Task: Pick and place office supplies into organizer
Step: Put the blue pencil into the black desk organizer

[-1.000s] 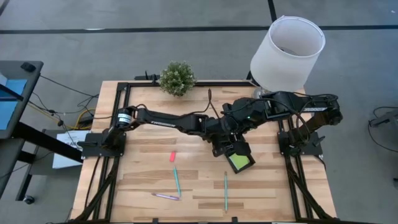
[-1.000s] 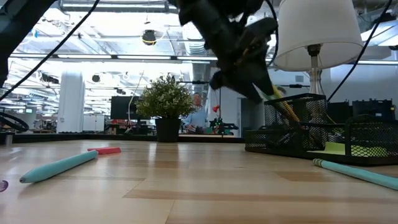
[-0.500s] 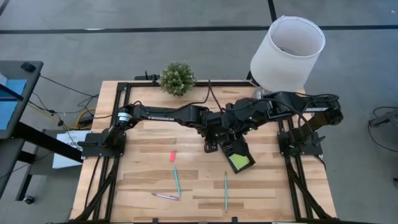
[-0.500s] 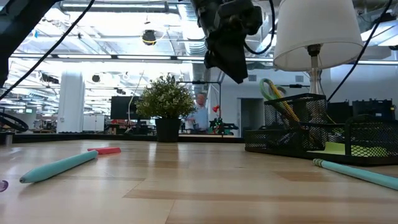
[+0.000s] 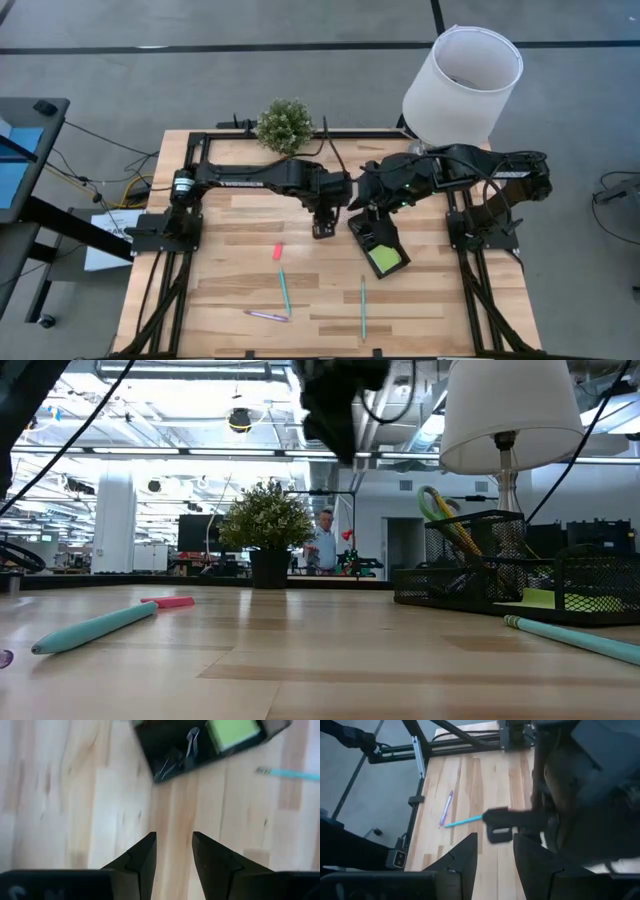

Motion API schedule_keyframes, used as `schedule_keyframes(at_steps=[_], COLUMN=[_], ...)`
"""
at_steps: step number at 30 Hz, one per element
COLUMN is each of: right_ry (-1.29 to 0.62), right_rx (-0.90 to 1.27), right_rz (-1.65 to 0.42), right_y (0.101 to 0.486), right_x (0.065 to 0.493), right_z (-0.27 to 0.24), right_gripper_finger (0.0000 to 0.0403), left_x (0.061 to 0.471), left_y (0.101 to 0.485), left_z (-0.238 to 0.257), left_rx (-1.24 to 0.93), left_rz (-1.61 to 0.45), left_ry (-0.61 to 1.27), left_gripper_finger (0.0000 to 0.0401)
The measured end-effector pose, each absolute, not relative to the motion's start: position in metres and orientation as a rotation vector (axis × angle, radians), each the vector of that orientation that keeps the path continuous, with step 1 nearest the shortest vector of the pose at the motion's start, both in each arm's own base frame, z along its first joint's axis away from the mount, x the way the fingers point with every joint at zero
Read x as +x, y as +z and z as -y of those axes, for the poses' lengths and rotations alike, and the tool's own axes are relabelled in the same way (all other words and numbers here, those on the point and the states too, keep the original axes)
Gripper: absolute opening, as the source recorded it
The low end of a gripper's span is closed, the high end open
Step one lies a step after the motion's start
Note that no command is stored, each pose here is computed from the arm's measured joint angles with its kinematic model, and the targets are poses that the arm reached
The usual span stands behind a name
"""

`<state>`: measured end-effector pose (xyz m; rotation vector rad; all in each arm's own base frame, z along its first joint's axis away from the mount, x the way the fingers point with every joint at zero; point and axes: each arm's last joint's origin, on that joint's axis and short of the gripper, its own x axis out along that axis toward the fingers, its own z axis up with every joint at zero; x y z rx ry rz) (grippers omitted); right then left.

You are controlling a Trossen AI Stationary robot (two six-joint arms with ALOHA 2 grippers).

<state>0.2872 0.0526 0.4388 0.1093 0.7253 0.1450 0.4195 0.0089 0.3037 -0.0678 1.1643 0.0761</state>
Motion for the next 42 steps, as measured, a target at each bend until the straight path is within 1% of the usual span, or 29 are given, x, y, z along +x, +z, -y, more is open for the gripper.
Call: schedule_keyframes(at_steps=[3,10,15,22,25,29,32,33,35,38,42], right_ry=[0.158,0.106,0.086,0.084,0.079,0.071,0.092,0.114,0.148,0.174,0.2], right_rx=[0.143,0.323,0.383,0.386,0.385,0.365,0.512,0.527,0.53,0.513,0.479], right_rz=[-0.722,-0.768,-0.784,-0.776,-0.769,-0.726,-0.696,-0.694,-0.697,-0.759,-0.796], right_y=[0.444,0.44,0.438,0.439,0.439,0.437,0.431,0.428,0.419,0.404,0.393], right_x=[0.284,0.284,0.284,0.285,0.285,0.291,0.299,0.301,0.304,0.303,0.301], right_z=[-0.056,-0.063,-0.066,-0.065,-0.065,-0.064,-0.07,-0.074,-0.083,-0.095,-0.105], right_gripper_finger=[0.0118,0.0118,0.0118,0.0118,0.0118,0.0118,0.0118,0.0118,0.0119,0.0118,0.0118], left_x=[0.408,0.372,0.333,0.275,0.253,0.23,0.216,0.212,0.206,0.199,0.196], left_y=[0.312,0.366,0.407,0.457,0.472,0.485,0.487,0.487,0.486,0.484,0.481], left_z=[-0.009,-0.01,-0.013,-0.016,-0.017,-0.017,-0.017,-0.017,-0.016,-0.016,-0.016], left_rx=[-0.068,-0.056,0.001,0.025,0.034,0.008,-0.001,-0.006,-0.02,-0.036,-0.036], left_rz=[-1.202,-1.074,-0.971,-0.788,-0.718,-0.66,-0.675,-0.683,-0.708,-0.751,-0.794], left_ry=[0.103,0.11,0.22,0.371,0.43,0.458,0.462,0.465,0.474,0.487,0.495], left_gripper_finger=[0.0116,0.0116,0.0116,0.0116,0.0116,0.0116,0.0116,0.0116,0.0116,0.0116,0.0116])
